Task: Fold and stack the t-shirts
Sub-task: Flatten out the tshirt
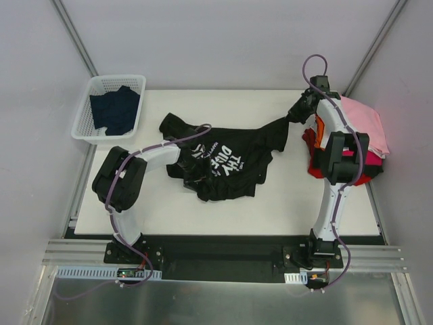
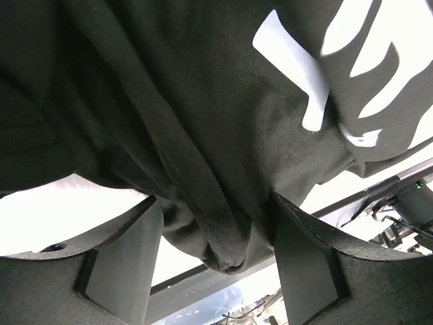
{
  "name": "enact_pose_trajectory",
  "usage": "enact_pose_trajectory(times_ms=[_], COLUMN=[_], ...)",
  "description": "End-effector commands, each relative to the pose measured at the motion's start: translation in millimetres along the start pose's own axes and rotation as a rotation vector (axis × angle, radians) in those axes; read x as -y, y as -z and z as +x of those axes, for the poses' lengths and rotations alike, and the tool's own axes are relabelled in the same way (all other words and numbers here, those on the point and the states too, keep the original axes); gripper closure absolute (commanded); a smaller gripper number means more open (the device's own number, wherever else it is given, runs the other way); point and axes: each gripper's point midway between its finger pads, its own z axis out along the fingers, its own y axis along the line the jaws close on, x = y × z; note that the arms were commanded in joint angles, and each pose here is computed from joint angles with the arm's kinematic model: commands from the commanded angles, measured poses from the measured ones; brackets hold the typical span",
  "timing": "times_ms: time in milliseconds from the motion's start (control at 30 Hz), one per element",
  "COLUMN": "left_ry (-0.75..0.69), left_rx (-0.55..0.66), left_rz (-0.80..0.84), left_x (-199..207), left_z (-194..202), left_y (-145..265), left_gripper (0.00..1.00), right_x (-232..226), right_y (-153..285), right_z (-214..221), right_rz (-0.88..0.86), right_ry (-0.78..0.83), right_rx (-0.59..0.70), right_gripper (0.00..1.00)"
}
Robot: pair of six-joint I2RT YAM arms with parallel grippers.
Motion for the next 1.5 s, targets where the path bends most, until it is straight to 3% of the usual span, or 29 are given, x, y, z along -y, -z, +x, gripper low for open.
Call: enact_pose_trajectory(times_ms=[0, 300, 333, 467, 500, 567, 800, 833, 867, 933, 1133, 1200, 1367, 1467], left_ry=[0.009, 0.026, 0.026, 0.026, 0.02, 0.025, -0.099, -0.117, -0.12, -0.119, -0.066, -0.038, 0.029, -0.016], left_rx=[-0.005, -0.044, -0.044, -0.061, -0.067, -0.071, -0.136, -0.141, -0.138, -0.116, -0.098, -0.102, -0.164, -0.2], left_rz=[-0.015, -0.045, -0.051, -0.059, -0.059, -0.048, -0.038, -0.042, -0.045, -0.077, -0.139, -0.129, -0.035, 0.011], left_x=[4.0, 0.0, -1.2, 0.8, 3.6, 11.7, 50.6, 53.5, 55.1, 49.2, 30.8, 35.0, 66.5, 90.1], left_z=[2.4, 15.2, 15.4, 22.4, 26.8, 32.0, 84.8, 91.4, 94.5, 97.4, 115.8, 119.8, 134.1, 142.1], left_y=[-4.7, -17.1, -18.4, -23.0, -23.8, -22.9, -34.0, -35.3, -35.3, -36.4, -35.8, -33.1, -19.6, -17.5], left_gripper=[0.38, 0.38, 0.38, 0.38, 0.38, 0.37, 0.38, 0.41, 0.53, 1.0, 1.0, 1.0, 1.0, 0.79], right_x=[-4.7, 14.0, 13.8, 11.2, 10.8, 5.4, -8.4, -9.5, -3.8, -11.4, -4.4, -4.0, 9.8, 15.9], right_y=[7.2, -22.8, -27.5, -46.2, -45.5, -35.8, 17.2, 22.3, 21.8, 39.5, 44.3, 40.6, 51.8, 60.1], right_z=[-44.3, -71.8, -72.6, -64.3, -63.6, -62.4, -69.0, -67.0, -57.3, -51.0, 47.6, 105.7, 191.3, 214.6], right_rz=[-0.031, -0.023, -0.03, -0.072, -0.078, -0.093, -0.149, -0.154, -0.147, -0.181, -0.182, -0.144, -0.09, -0.1], right_ry=[-0.037, -0.082, -0.086, -0.086, -0.082, -0.07, -0.053, -0.044, -0.044, -0.023, 0.064, 0.159, 0.284, 0.276], right_rx=[0.122, 0.182, 0.175, 0.103, 0.097, 0.092, 0.133, 0.134, 0.113, 0.127, -0.028, -0.141, -0.276, -0.315], right_gripper=[0.99, 0.98, 0.95, 0.67, 0.64, 0.59, 0.59, 0.59, 0.59, 0.59, 0.6, 0.61, 0.61, 0.61])
